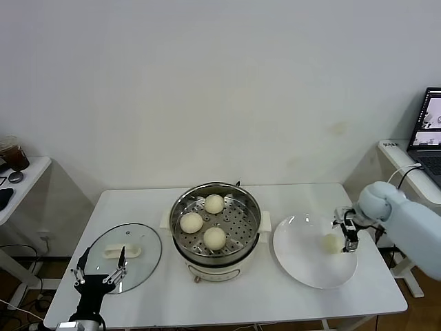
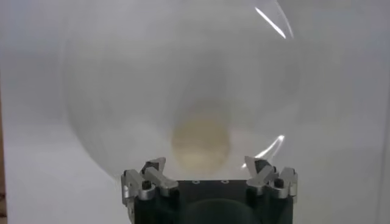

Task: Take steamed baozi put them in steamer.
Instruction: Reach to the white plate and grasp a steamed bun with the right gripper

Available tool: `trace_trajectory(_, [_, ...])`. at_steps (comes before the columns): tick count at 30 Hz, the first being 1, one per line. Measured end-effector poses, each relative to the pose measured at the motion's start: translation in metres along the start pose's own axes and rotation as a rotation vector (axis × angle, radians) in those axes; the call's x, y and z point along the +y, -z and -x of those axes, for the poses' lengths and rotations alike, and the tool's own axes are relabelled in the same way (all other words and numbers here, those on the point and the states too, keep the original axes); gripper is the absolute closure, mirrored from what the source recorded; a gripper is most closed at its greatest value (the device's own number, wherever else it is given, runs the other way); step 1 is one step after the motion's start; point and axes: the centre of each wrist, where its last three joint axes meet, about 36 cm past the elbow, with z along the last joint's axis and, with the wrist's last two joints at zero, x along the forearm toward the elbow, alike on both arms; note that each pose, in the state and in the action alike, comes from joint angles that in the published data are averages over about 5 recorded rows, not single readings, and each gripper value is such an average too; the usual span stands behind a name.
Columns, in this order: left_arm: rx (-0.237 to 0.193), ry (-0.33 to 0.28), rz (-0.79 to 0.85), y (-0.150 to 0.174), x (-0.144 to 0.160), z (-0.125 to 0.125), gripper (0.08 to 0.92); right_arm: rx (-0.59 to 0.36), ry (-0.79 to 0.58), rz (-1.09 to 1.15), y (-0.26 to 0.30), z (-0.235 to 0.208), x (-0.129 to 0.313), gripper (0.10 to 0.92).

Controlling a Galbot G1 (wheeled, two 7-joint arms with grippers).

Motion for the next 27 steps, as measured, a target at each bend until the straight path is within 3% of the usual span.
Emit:
trace_trajectory(4, [0.0, 0.002, -0.001, 0.0, 0.0, 0.0, 0.177, 0.004, 0.001, 0.007, 0.004, 0.01, -0.002, 0.211])
trace_trajectory(8, [0.001, 0.003, -0.001, -0.001, 0.0, 0.0, 0.177, 0.013, 0.0, 0.012, 0.008, 0.017, -0.003, 0.272])
trace_trajectory(19, [0.001, 0.008, -0.001, -0.001, 0.001, 0.0, 0.177, 0.036, -0.003, 0.031, 0.011, 0.018, -0.004, 0.552])
trace_trajectory(27, [-0.003, 0.003, -0.004, -0.002, 0.0, 0.003, 0.177, 0.02, -0.02, 0.038, 0.012, -0.016, -0.007, 0.574])
